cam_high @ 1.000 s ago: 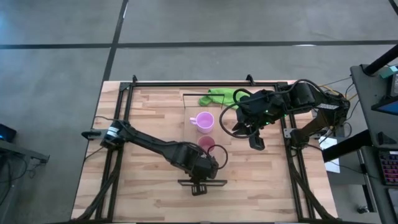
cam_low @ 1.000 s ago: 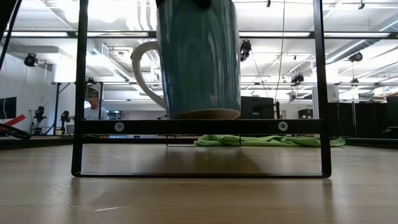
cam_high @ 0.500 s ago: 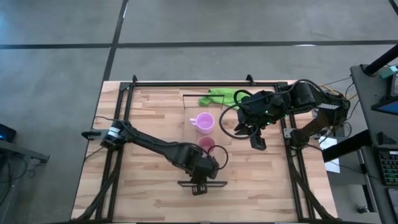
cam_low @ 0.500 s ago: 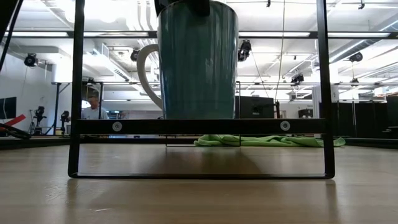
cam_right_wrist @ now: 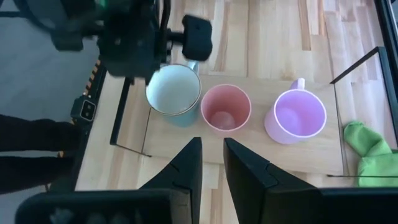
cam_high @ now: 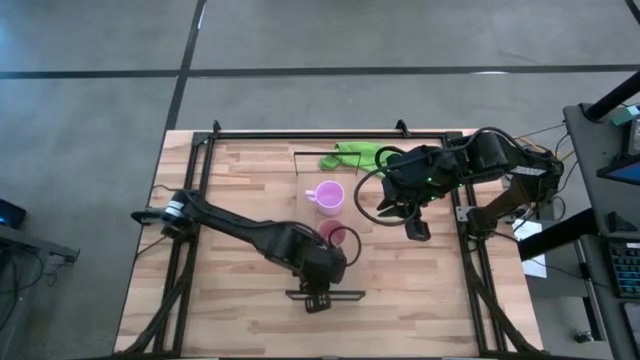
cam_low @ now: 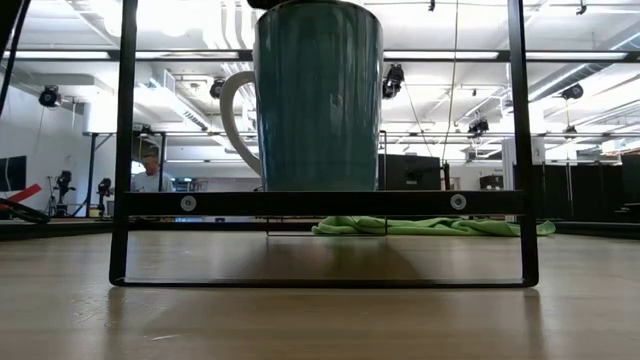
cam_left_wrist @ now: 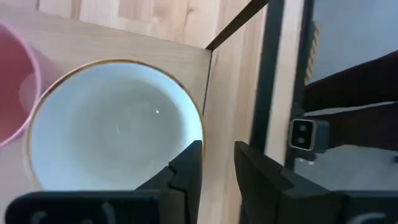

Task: Stack small to large cups/mugs on shelf
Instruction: Return to Home Position

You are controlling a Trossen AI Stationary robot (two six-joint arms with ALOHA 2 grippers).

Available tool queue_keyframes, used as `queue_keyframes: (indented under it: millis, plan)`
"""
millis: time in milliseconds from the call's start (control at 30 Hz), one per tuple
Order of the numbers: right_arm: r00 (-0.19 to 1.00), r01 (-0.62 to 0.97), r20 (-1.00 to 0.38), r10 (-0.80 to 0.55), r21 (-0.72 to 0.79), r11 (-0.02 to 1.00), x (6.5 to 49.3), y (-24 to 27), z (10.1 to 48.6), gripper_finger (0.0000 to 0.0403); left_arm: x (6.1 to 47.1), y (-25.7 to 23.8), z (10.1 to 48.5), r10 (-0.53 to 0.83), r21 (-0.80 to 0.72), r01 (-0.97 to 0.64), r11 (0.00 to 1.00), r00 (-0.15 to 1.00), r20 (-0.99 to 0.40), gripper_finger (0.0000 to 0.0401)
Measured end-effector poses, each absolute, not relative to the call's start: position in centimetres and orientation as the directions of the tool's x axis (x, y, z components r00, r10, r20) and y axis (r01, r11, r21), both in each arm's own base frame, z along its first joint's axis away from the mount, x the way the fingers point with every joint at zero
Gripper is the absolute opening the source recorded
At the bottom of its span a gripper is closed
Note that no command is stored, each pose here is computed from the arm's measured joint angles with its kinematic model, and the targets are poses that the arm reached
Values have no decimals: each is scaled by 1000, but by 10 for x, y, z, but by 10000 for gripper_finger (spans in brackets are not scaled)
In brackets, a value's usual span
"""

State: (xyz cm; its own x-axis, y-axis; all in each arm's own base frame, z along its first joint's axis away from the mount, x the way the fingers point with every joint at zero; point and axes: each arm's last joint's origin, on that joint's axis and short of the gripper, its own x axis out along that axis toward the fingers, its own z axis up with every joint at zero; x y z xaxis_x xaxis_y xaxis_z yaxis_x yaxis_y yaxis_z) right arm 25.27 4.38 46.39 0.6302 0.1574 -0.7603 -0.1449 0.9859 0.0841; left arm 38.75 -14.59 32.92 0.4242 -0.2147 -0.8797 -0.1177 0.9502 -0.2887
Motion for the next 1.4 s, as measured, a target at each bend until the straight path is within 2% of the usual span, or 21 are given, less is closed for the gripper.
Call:
queue_keyframes:
  millis: [333, 433, 567, 700, 933, 1100, 1200, 1300, 1400]
  plan:
    - [635, -148, -756, 158, 82, 986, 232, 40, 472, 61, 351, -132, 379, -252, -384, -189, 904, 491, -834, 79]
    - [652, -143, -741, 161, 88, 986, 224, 39, 477, 61, 334, -126, 390, -239, -382, -239, 893, 469, -850, 79]
    - [663, -61, -731, 163, 164, 985, 218, 38, 480, 61, 312, -117, 403, -223, -381, -317, 869, 436, -872, 79]
    - [659, 15, -734, 162, 228, 974, 218, 38, 479, 61, 295, -110, 416, -212, -390, -330, 860, 464, -860, 79]
    - [599, 37, -786, 152, 217, 975, 222, 39, 465, 55, 257, -92, 437, -83, -298, -375, 878, 495, -865, 79]
    - [605, 83, -782, 150, 250, 965, 212, 37, 464, 17, 230, -77, 451, 94, -180, -426, 887, 548, -831, 77]
    - [614, 102, -778, 135, 248, 963, 202, 35, 464, 10, 219, -70, 457, 124, -139, -394, 909, 571, -811, 56]
    - [633, 103, -763, 134, 254, 962, 185, 32, 467, 9, 209, -65, 461, 131, -135, -389, 911, 584, -801, 14]
    - [685, 49, -715, 140, 238, 970, 164, 28, 473, 9, 200, -61, 465, 138, -125, -379, 917, 596, -791, 4]
